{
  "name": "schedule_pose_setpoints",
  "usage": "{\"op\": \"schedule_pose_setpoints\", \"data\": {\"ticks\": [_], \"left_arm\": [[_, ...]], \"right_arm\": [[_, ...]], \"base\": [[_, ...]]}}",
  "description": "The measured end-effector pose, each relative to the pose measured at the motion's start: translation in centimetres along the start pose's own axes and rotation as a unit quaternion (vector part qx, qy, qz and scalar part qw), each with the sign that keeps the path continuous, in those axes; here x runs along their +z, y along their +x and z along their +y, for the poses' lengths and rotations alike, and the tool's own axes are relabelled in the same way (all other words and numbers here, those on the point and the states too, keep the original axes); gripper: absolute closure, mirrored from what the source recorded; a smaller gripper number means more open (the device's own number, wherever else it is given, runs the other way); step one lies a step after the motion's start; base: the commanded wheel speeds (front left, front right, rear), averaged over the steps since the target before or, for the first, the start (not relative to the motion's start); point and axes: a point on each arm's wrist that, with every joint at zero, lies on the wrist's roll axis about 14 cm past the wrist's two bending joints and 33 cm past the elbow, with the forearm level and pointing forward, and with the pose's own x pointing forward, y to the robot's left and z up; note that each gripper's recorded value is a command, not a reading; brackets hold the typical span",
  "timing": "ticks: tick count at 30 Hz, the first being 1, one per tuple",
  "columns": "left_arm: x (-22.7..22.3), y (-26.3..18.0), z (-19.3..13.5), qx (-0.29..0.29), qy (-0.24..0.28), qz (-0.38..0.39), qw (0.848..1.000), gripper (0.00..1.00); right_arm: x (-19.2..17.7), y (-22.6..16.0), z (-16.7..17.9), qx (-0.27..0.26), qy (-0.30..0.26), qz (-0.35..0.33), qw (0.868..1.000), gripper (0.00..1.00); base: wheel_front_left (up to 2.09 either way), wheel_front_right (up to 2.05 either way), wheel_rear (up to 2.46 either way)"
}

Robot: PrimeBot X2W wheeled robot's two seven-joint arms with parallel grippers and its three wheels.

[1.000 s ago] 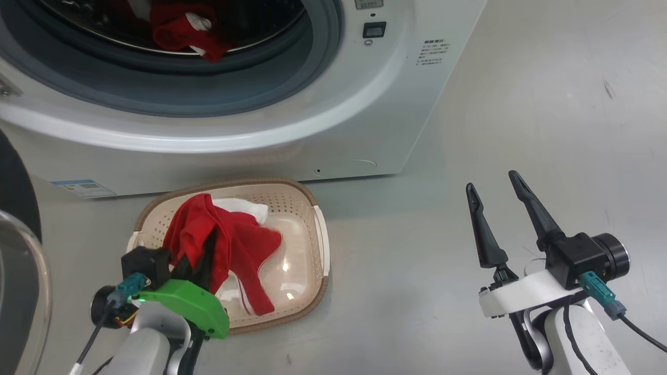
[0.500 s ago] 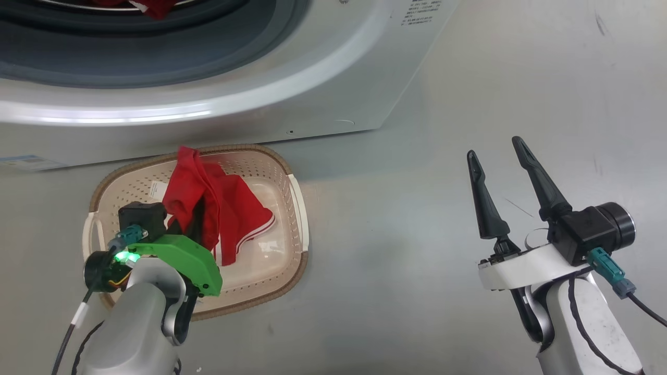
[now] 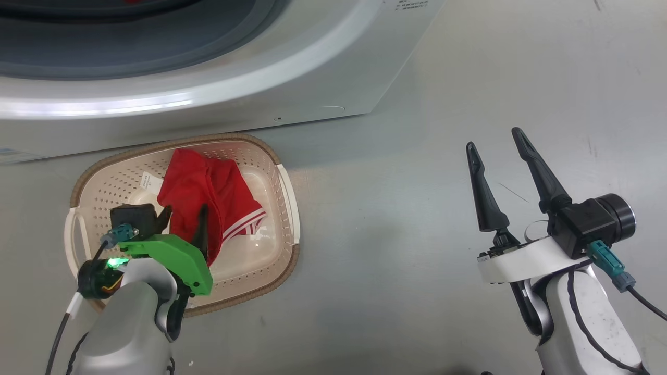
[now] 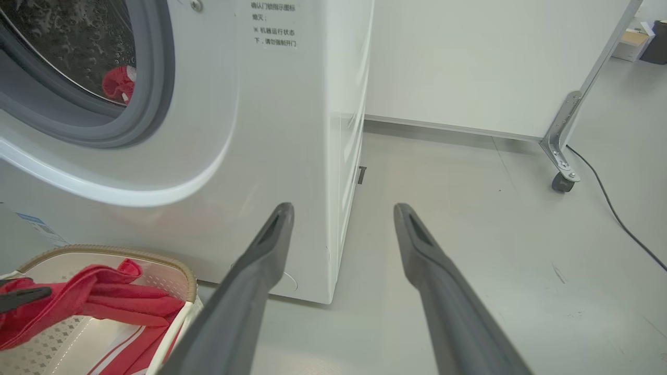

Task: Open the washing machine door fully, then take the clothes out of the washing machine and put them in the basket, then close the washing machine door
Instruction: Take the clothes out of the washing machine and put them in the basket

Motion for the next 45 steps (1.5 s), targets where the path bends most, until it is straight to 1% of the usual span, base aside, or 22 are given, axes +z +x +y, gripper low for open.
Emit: {"op": "schedule_pose_setpoints", "data": {"ticks": [6,12,20,23,24,28,31,40,45], "left_arm": [[2.1,0.0,0.6,0.011,0.002,-0.042,0.999,0.0],[4.5,-0.7,0.7,0.016,0.017,-0.086,0.996,0.0],[8.9,-2.8,0.0,0.012,0.037,-0.154,0.987,0.0],[12.0,-4.2,-0.4,0.012,0.044,-0.202,0.978,0.0],[12.0,-4.2,-0.4,0.012,0.044,-0.202,0.978,0.0],[17.1,-6.9,-1.5,0.004,0.053,-0.284,0.957,0.0],[19.2,-9.2,-1.8,0.008,0.062,-0.325,0.944,0.0],[19.9,-15.5,-1.6,0.029,0.087,-0.384,0.919,0.0],[18.7,-18.1,-2.0,0.033,0.093,-0.396,0.913,0.0]], "right_arm": [[0.3,0.1,0.0,0.0,0.0,-0.004,1.0,0.0],[1.0,0.1,0.2,0.002,0.0,-0.012,1.0,0.0],[2.7,0.2,1.1,0.014,0.002,-0.036,0.999,0.0],[3.0,-0.2,1.6,0.019,0.003,-0.038,0.999,0.0],[3.0,-0.2,1.6,0.019,0.003,-0.038,0.999,0.0],[3.6,-0.7,2.1,0.024,0.005,-0.045,0.999,0.0],[3.9,-1.2,2.7,0.03,0.006,-0.047,0.998,0.0],[5.3,-3.2,4.1,0.046,0.006,-0.063,0.997,0.0],[5.8,-4.7,4.5,0.047,0.007,-0.068,0.997,0.0]], "base": [[0.0,0.0,0.0],[0.0,0.0,0.0],[0.0,0.0,0.0],[0.0,0.0,0.0],[0.0,0.0,0.0],[0.0,0.0,0.0],[0.0,0.0,0.0],[0.0,0.0,0.0],[0.0,0.0,0.0]]}}
